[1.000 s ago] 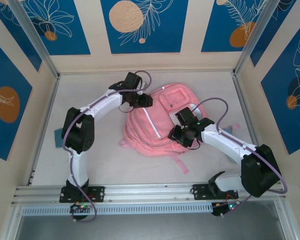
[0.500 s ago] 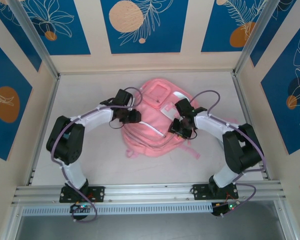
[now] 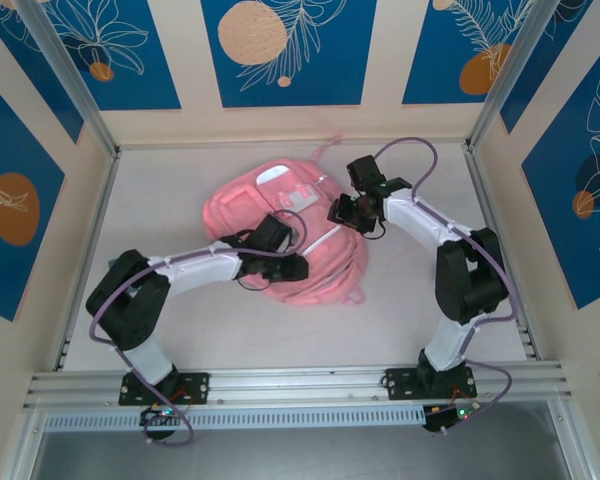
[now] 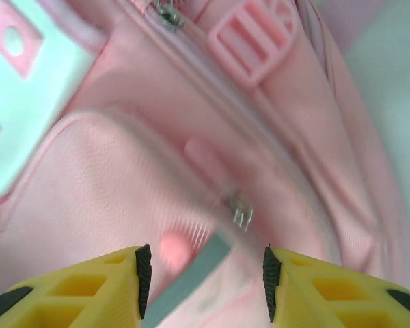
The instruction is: Pack the student bag
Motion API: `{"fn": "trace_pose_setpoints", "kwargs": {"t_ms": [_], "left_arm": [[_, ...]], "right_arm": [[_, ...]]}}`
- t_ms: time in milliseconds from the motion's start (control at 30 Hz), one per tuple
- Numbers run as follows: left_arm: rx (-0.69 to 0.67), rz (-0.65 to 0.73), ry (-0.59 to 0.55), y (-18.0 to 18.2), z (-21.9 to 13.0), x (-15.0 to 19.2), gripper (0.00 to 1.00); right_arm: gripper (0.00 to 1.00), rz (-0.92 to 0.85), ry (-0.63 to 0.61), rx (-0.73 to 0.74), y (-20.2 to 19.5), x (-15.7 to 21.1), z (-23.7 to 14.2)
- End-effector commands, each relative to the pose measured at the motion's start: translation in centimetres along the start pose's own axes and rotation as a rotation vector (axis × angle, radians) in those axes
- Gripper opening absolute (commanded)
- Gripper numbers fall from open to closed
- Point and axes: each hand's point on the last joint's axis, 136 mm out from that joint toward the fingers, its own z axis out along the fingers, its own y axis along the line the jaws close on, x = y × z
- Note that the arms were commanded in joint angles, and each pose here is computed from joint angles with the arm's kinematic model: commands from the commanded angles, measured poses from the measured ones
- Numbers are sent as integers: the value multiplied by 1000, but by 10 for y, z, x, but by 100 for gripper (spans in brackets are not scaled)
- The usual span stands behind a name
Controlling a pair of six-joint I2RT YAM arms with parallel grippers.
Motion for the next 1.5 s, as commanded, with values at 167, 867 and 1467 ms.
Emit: {"fn": "trace_pose_setpoints", "kwargs": {"t_ms": [167, 867, 1467], "left_arm": [[78, -48, -14, -40, -12, -20, 44], [-131, -467, -256, 85, -101, -9, 57], [-124, -461, -252, 107, -114, -20, 55]], "right_arm": [[52, -19, -1, -6, -20, 46, -57], [55, 188, 180, -118, -2, 159, -28], [41, 102, 28, 164, -88, 53, 24]]}}
